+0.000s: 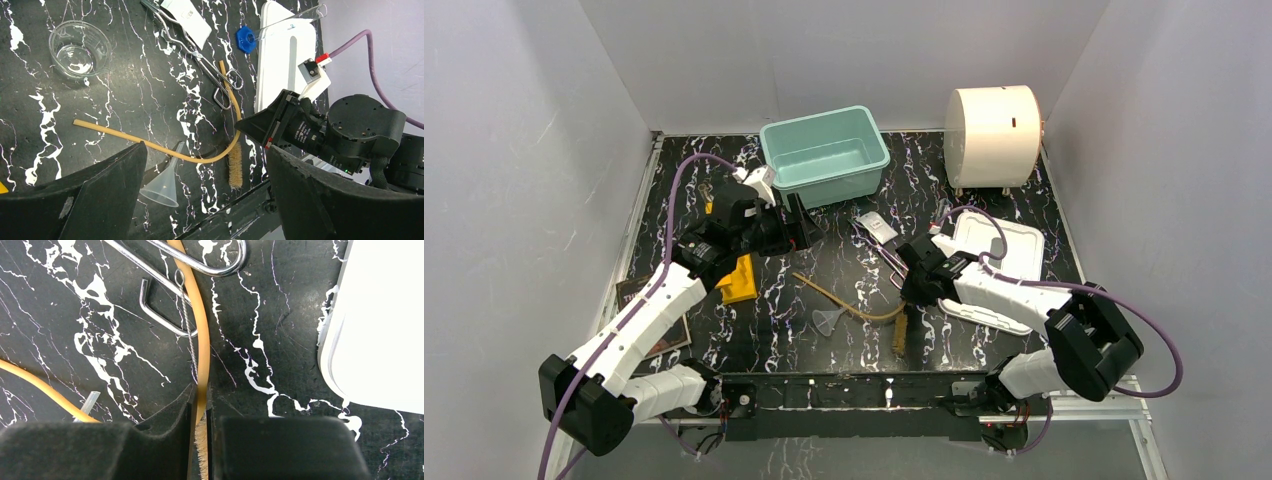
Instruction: Organize the chemistry lab equipment
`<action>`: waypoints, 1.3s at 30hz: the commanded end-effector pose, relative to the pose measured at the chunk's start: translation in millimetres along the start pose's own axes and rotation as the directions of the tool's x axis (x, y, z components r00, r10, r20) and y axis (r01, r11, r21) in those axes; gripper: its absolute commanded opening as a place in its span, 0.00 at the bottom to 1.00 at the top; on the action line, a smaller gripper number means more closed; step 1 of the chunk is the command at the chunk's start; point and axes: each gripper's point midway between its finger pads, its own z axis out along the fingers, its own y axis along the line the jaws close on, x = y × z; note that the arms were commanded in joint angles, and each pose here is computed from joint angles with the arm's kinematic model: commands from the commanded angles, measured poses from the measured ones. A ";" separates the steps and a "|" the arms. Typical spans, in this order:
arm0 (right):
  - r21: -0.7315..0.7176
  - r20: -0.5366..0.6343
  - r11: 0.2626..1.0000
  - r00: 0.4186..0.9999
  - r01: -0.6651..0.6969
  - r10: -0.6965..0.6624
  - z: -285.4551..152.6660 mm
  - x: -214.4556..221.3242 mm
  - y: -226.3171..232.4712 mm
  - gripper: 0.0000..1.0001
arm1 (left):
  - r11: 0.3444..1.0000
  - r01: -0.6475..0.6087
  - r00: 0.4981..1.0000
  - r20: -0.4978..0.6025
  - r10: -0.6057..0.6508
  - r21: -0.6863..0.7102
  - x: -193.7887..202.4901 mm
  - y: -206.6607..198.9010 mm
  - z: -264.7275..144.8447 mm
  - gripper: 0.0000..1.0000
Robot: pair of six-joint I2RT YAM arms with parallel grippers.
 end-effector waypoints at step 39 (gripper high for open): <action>-0.451 0.667 0.727 0.737 0.517 -0.109 -245.2 -167.9 152.9 0.00 | 0.996 0.086 0.984 0.153 -0.088 0.020 -44.6 -25.0 -11.3 0.88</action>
